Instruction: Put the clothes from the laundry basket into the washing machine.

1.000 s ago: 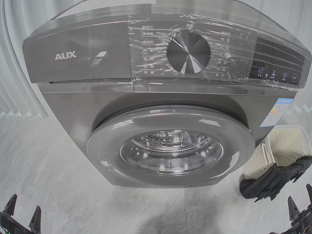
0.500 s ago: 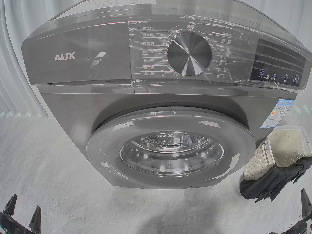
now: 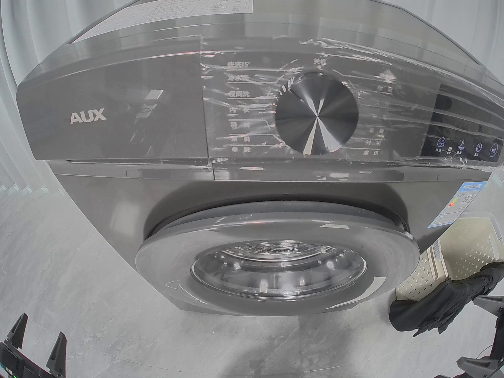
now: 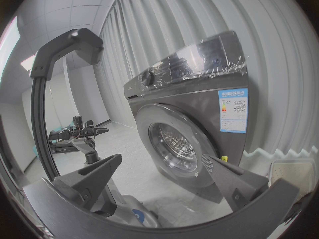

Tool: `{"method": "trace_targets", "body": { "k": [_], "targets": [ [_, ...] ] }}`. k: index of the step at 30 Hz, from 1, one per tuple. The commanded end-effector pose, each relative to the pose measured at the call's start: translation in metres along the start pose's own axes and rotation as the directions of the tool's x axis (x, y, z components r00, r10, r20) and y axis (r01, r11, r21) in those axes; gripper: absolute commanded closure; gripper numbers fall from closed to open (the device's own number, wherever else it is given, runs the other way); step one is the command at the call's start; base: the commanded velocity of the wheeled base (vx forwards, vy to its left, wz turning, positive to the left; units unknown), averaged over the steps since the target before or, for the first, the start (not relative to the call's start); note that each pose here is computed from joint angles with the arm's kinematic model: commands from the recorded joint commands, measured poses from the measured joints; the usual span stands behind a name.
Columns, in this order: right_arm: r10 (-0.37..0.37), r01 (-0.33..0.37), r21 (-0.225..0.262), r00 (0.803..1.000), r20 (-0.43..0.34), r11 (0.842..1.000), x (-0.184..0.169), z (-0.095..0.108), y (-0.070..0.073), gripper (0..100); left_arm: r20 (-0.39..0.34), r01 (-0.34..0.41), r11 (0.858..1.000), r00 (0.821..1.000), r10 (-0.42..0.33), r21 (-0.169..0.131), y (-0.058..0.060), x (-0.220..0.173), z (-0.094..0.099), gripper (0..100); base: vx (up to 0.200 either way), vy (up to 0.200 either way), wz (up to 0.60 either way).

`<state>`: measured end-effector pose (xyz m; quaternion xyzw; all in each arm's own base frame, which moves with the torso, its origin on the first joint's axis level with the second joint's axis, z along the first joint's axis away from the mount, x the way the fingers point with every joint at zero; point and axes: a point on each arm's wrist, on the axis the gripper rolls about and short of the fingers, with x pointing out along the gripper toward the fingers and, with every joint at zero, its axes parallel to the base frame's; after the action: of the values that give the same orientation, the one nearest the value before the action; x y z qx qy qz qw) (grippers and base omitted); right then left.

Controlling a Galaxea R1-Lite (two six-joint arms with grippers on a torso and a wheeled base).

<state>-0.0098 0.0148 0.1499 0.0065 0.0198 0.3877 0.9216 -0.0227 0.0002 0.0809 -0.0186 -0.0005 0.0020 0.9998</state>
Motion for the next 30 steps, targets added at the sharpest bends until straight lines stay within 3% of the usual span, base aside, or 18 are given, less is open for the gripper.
{"method": "trace_targets", "body": {
  "k": [1,7,11,15,30],
  "targets": [
    [0.063,-0.046,0.123,0.989,-0.135,0.991,0.030,0.013,-0.025,0,0.002,0.000,1.000,1.000,0.000,-0.001,0.000,0.000,-0.005,0,0.000,0.000,0.00],
    [0.060,-0.031,0.158,0.981,-0.183,0.987,0.052,0.018,-0.044,0,0.001,-0.001,1.000,1.000,0.001,0.003,0.000,0.000,-0.005,0,-0.100,0.000,0.00],
    [-0.004,0.039,0.162,0.977,-0.213,0.986,0.070,0.019,-0.059,0,0.001,-0.001,1.000,1.000,0.001,0.002,0.000,0.000,-0.005,0,0.000,0.000,0.00],
    [0.019,0.016,0.154,0.975,-0.220,0.988,0.080,0.023,-0.059,0,0.001,-0.001,1.000,1.000,0.001,0.002,0.000,0.000,-0.005,0,0.000,0.000,0.00],
    [-0.059,0.114,0.175,0.955,-0.291,0.978,0.118,0.038,-0.081,0,0.001,-0.001,1.000,1.000,0.001,0.000,0.000,0.000,-0.005,0,0.000,0.000,0.00]
  ]
}}
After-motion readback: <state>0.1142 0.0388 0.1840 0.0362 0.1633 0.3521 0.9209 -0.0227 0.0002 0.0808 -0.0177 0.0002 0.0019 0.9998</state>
